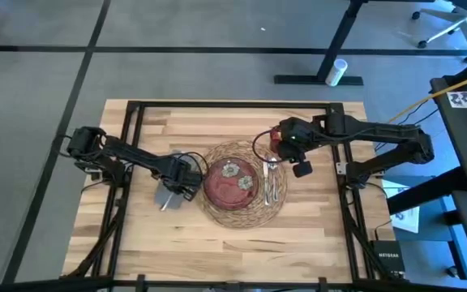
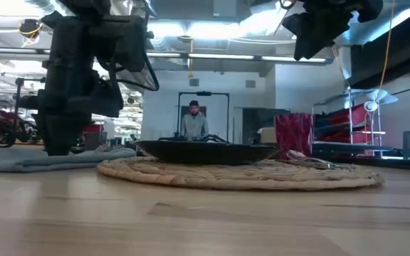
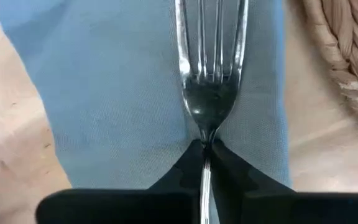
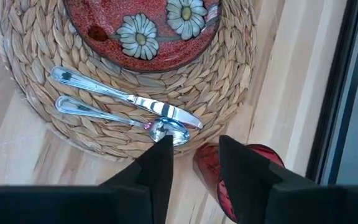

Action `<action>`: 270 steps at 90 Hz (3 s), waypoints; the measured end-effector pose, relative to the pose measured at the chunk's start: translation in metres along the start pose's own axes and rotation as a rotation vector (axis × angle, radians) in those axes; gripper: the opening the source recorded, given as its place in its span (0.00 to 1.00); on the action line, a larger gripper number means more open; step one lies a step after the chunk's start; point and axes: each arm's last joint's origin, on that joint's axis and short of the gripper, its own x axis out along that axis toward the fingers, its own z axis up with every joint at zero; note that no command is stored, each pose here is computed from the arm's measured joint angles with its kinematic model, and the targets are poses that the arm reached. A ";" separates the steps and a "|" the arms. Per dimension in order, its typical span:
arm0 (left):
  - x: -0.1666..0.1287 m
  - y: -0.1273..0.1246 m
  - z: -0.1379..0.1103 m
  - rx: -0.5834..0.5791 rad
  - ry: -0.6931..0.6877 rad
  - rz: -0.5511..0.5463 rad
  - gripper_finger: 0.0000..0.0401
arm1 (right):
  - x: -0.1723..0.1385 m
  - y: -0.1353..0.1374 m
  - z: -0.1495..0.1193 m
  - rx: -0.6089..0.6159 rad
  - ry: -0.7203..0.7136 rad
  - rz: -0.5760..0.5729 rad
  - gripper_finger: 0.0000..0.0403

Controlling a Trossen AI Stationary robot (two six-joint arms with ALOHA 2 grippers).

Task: Set table place
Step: Adjust the silver spoon on the gray table napkin

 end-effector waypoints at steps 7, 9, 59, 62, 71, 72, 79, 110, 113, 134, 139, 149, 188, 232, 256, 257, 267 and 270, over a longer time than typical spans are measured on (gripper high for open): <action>-0.006 0.001 0.000 0.001 0.003 0.005 0.00 | 0.000 0.000 0.000 0.000 0.000 0.000 0.29; -0.008 0.001 0.000 0.001 0.001 0.005 0.00 | 0.000 0.000 0.000 0.000 0.000 0.000 0.29; -0.016 0.018 0.024 -0.058 -0.041 0.024 0.00 | 0.000 0.000 0.000 -0.003 0.004 0.002 0.29; -0.016 0.019 0.026 -0.062 -0.043 0.022 0.00 | 0.000 0.000 0.000 -0.003 0.004 0.002 0.29; -0.016 0.022 0.030 -0.078 -0.039 0.026 0.00 | 0.000 0.000 0.000 -0.005 0.005 0.003 0.29; -0.016 0.023 0.031 -0.079 -0.038 0.026 0.00 | 0.000 0.000 0.000 -0.005 0.005 0.003 0.29; -0.015 0.025 0.034 -0.082 -0.038 0.025 0.00 | 0.000 0.000 -0.001 -0.012 0.006 0.003 0.29; -0.016 0.023 0.032 -0.002 -0.034 0.024 0.00 | 0.000 0.001 -0.001 -0.013 0.009 0.005 0.29; -0.016 0.023 0.031 0.015 -0.037 0.026 0.00 | 0.000 0.001 -0.001 -0.012 0.010 0.005 0.29; -0.011 0.021 0.022 0.078 -0.057 0.049 0.00 | 0.000 0.001 -0.001 -0.012 0.010 0.006 0.29; -0.008 0.021 0.021 0.086 -0.065 0.051 0.00 | 0.000 0.001 -0.001 -0.012 0.010 0.006 0.29; -0.002 0.025 0.019 0.091 -0.062 0.066 0.00 | 0.000 0.001 -0.001 -0.012 0.010 0.006 0.29; 0.006 0.028 0.017 0.141 -0.080 0.064 0.00 | 0.000 0.001 -0.001 -0.011 0.010 0.006 0.29; 0.007 0.028 0.017 0.164 -0.081 0.080 0.09 | 0.000 0.001 -0.001 -0.011 0.009 0.006 0.29; 0.007 0.029 0.017 0.219 -0.085 0.088 0.29 | 0.000 0.001 -0.001 -0.011 0.009 0.006 0.29; 0.007 0.029 0.017 0.223 -0.085 0.089 0.30 | 0.000 0.001 -0.001 -0.011 0.009 0.006 0.29; 0.006 0.029 0.017 0.255 -0.079 0.094 0.32 | 0.000 0.001 -0.001 -0.011 0.009 0.006 0.29; 0.006 0.029 0.017 0.256 -0.078 0.094 0.32 | 0.000 0.001 -0.001 -0.011 0.009 0.006 0.29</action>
